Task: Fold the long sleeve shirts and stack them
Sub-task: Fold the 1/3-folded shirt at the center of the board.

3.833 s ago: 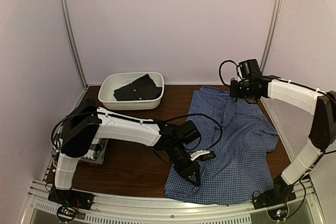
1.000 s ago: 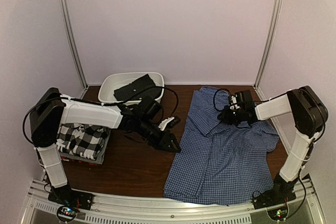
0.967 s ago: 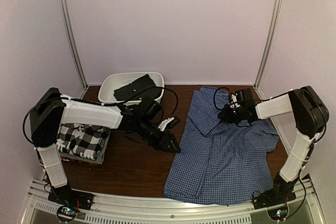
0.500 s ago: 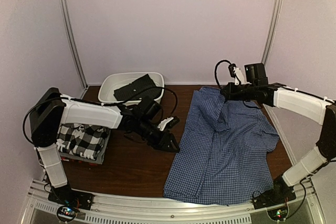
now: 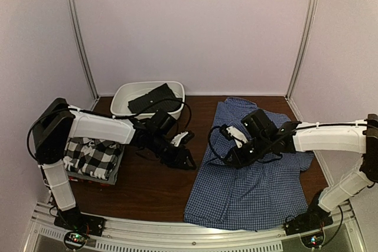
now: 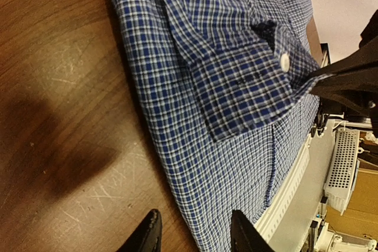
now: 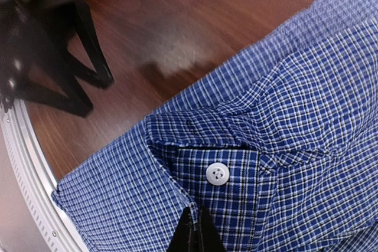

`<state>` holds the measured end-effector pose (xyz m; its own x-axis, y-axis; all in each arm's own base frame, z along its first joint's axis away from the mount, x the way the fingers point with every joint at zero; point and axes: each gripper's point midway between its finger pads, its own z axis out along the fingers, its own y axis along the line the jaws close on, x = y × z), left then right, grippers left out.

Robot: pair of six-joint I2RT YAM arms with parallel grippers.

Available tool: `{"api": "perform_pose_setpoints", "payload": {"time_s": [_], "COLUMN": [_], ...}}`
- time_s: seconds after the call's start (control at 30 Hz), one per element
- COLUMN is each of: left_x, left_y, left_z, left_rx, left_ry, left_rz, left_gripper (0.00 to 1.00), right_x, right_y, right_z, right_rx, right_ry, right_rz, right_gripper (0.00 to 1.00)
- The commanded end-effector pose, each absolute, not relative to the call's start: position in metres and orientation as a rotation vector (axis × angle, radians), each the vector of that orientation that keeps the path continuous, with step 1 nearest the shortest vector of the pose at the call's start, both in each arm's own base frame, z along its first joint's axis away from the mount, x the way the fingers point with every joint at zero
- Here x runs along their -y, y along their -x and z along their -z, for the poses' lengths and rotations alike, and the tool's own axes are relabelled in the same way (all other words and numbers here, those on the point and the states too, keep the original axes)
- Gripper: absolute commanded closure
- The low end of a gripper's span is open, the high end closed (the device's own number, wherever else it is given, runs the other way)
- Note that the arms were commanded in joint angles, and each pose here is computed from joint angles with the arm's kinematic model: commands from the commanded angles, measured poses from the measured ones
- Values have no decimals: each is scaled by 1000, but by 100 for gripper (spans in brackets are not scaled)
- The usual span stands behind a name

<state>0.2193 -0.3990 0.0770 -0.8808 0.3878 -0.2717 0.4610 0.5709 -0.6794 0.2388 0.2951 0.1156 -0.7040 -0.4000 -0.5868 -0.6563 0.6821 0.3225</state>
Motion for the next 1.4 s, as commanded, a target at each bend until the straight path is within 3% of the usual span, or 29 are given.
{"api": "perform_pose_setpoints", "payload": {"time_s": [0.0,0.67,1.37], "left_x": [396,391,394], "left_y": [-224,-219,-215], "left_z": [-79,-75,-74], "left_rx": [-2684,-2695,-2698], "left_ry": [-704,-701,-706], "left_rz": [1193,1196,1226], "left_gripper": [59,59,59], "right_x": [-294,-336,-336], "right_y": [-224,-183,-141], "right_z": [-99,-73,-51], "right_rx": [-2448,-2466,-2520], "right_ry": [769,811,898], "right_rz": [-768,-936,-1025], "right_gripper": [98,97,96]}}
